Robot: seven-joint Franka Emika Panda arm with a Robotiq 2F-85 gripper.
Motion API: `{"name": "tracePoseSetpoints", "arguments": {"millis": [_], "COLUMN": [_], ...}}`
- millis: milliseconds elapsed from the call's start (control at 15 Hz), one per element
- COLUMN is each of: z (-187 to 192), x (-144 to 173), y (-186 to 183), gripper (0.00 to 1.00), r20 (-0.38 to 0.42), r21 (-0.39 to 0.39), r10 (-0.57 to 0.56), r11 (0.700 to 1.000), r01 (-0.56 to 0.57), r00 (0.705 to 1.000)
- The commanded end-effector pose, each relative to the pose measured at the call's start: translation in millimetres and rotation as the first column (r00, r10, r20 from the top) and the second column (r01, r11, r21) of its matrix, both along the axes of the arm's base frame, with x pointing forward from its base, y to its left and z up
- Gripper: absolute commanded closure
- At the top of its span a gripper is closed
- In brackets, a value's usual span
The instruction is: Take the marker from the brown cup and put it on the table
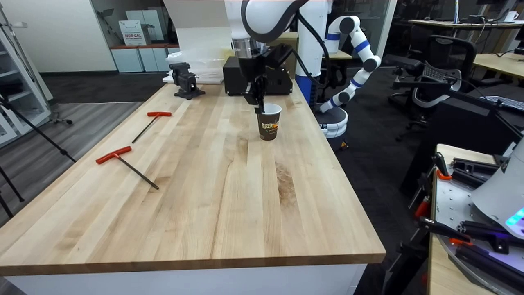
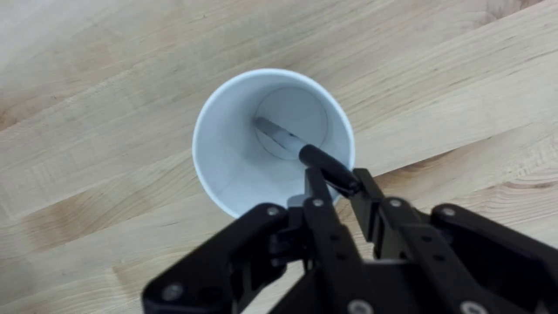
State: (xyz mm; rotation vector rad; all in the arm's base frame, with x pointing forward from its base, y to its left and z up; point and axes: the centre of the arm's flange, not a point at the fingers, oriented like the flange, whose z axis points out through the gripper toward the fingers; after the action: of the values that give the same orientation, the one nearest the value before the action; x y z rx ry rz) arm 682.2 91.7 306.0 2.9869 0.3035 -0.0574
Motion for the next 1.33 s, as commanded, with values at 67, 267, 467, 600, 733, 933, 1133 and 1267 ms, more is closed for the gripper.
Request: {"name": "tracePoseSetpoints", "arguments": {"millis": [67,267,467,600,733,933,1133,1267], "z": [10,11,12,12,13,19,35,53], "x": [7,7,7,6,6,4,-1,-6], "y": [-1,0,1,1,1,3,11,19], "gripper": [0.95,0.94,1.00,0.97,0.97,0.97,0.97,0.97], "r20": [0.004,0.005,0.004,0.005,0.005,0.005,-0.013,-0.036], "r21": [0.000,-0.001,-0.001,-0.002,-0.002,0.000,-0.004,-0.013], "r10": [0.013,0.016,0.025,0.030,0.036,0.042,0.055,0.067], "r11": [1.000,1.000,1.000,1.000,0.999,0.999,0.998,0.998], "r01": [-0.013,-0.016,-0.025,-0.030,-0.036,-0.042,-0.055,-0.067], "r00": [1.000,1.000,1.000,1.000,0.999,0.999,0.998,0.997]}}
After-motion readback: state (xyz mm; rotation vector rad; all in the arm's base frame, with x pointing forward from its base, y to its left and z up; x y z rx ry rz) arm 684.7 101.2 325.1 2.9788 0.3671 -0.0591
